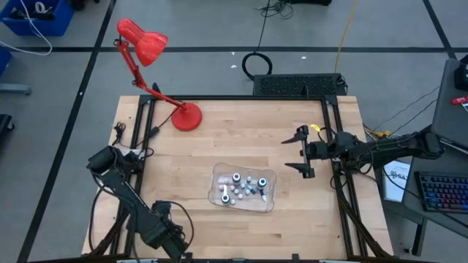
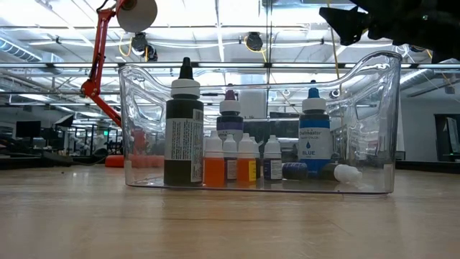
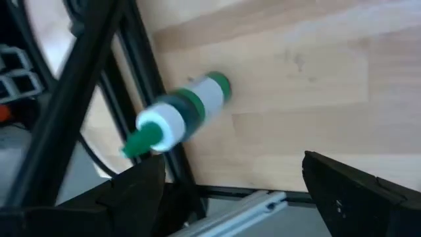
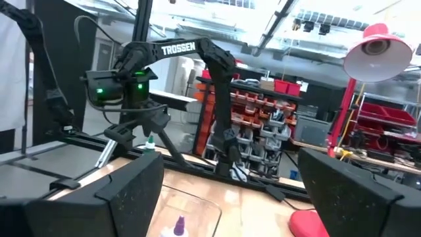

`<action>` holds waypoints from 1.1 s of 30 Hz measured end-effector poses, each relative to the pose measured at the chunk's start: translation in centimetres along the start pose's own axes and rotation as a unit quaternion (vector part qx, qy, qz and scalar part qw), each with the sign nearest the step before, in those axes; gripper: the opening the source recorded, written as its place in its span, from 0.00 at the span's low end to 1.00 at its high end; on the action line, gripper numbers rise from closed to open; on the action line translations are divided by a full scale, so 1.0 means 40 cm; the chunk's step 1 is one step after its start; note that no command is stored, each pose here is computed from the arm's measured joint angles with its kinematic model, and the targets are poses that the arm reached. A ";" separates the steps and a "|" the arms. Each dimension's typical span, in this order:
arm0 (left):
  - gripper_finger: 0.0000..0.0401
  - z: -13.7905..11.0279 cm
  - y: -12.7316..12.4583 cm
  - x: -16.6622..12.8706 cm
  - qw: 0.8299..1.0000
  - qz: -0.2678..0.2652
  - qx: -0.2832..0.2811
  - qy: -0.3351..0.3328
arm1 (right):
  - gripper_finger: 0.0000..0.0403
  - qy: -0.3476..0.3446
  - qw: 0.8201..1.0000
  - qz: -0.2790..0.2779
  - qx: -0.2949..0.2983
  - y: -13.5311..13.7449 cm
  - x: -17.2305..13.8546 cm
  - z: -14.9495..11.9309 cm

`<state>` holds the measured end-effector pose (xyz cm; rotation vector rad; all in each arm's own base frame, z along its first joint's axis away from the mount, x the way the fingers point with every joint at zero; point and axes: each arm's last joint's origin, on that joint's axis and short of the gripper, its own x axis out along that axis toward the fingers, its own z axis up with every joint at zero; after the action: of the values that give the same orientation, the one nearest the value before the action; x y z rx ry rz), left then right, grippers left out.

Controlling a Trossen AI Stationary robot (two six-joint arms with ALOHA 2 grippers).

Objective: Pick & Place food coloring
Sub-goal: Put the large green food coloring bottle into the transparent bin

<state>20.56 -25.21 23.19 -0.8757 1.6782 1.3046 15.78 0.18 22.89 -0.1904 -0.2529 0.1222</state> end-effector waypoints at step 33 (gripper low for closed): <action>0.88 0.020 0.001 0.099 0.999 0.031 -0.005 -0.023 | 0.83 0.015 1.000 0.002 0.005 0.001 0.000 -0.007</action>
<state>18.99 -24.58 19.53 -0.8000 1.6754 1.3665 15.84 0.18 22.61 -0.1834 -0.2223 0.1243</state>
